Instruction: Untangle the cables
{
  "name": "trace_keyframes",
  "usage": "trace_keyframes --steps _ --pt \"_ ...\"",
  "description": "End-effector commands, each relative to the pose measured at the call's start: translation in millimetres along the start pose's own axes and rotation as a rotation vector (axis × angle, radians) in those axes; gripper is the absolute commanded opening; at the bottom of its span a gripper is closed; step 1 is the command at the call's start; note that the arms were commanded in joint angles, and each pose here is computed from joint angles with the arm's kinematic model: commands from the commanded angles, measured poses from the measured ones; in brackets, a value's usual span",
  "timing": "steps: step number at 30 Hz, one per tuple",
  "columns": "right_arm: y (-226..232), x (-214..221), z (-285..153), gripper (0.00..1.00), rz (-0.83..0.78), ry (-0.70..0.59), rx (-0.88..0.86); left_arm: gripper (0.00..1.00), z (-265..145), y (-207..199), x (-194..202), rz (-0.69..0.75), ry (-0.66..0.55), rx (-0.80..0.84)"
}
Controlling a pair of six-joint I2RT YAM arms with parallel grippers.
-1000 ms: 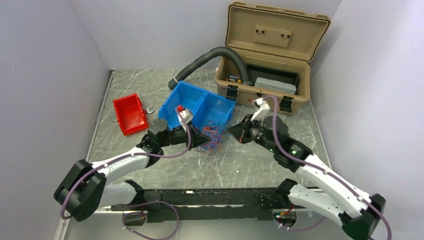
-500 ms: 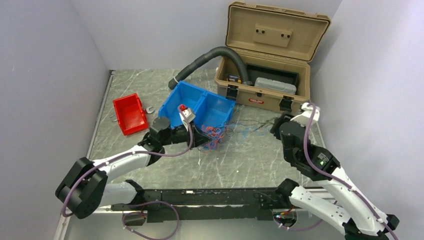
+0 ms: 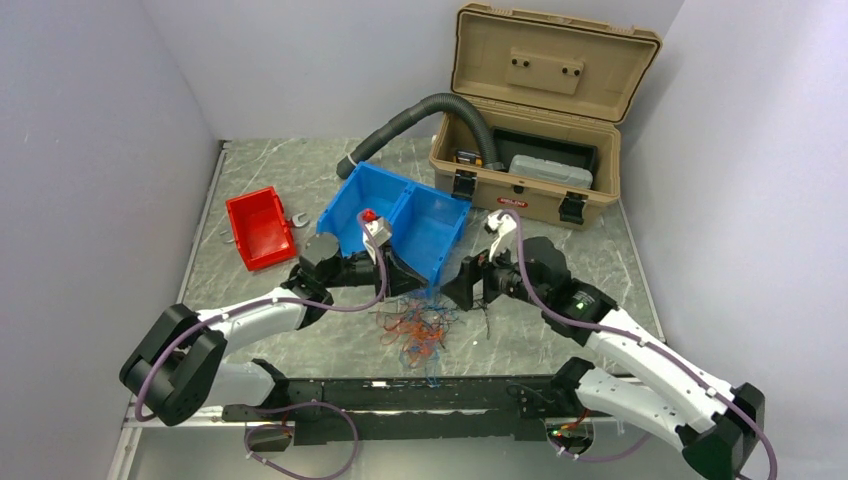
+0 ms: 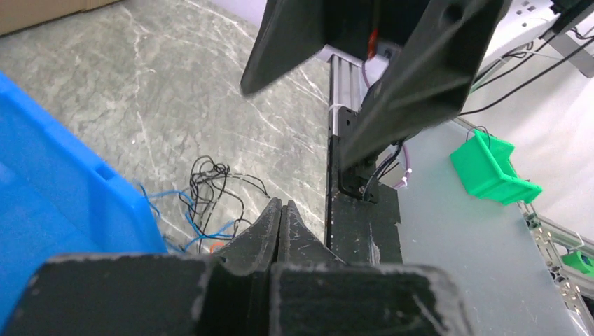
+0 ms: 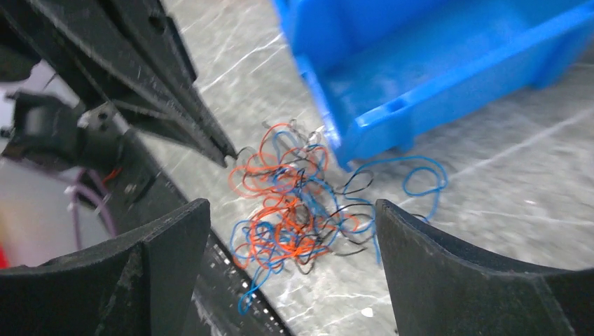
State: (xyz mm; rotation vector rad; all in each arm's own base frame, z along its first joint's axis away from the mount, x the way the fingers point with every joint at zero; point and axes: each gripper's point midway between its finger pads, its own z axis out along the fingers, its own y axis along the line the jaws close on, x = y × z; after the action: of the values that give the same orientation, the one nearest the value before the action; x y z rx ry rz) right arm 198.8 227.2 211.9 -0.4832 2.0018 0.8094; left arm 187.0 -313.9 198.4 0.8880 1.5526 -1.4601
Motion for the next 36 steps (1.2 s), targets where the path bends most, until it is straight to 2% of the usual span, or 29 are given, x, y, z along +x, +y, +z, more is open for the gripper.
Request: trace_keyframes --steps 1,3,5,7,10,13,17,24,30,33,36 --pt "52 -7 5 0.89 -0.055 -0.052 -0.316 0.0 2 -16 -18 0.056 -0.04 0.089" --pt "45 -1 11 0.89 -0.048 -0.025 -0.284 0.02 3 -12 -17 0.049 -0.031 0.071" --pt "35 9 15 0.88 -0.037 0.014 -0.234 0.16 4 -2 -14 0.043 -0.009 0.008" --pt "22 21 19 0.86 -0.001 0.057 -0.166 0.28 2 17 -3 0.023 0.054 -0.112" --pt "6 46 23 0.83 0.072 0.124 -0.082 0.42 -10 33 33 -0.026 0.234 -0.33" --pt "2 77 24 0.84 0.151 0.168 -0.078 0.58 -26 29 64 -0.101 0.323 -0.459" --pt "11 102 24 0.83 0.211 0.196 -0.118 0.66 -41 11 96 -0.221 0.352 -0.476" --pt "28 139 29 0.81 0.203 0.266 -0.142 0.67 -35 -6 138 -0.254 0.459 -0.43" --pt "44 153 44 0.77 0.183 0.291 -0.163 0.71 -20 -3 150 -0.229 0.498 -0.392" --pt "44 165 49 0.71 0.169 0.309 -0.131 0.64 -14 -2 152 -0.241 0.5 -0.38" --pt "42 170 52 0.57 0.174 0.295 -0.12 0.51 -11 1 155 -0.241 0.5 -0.38"
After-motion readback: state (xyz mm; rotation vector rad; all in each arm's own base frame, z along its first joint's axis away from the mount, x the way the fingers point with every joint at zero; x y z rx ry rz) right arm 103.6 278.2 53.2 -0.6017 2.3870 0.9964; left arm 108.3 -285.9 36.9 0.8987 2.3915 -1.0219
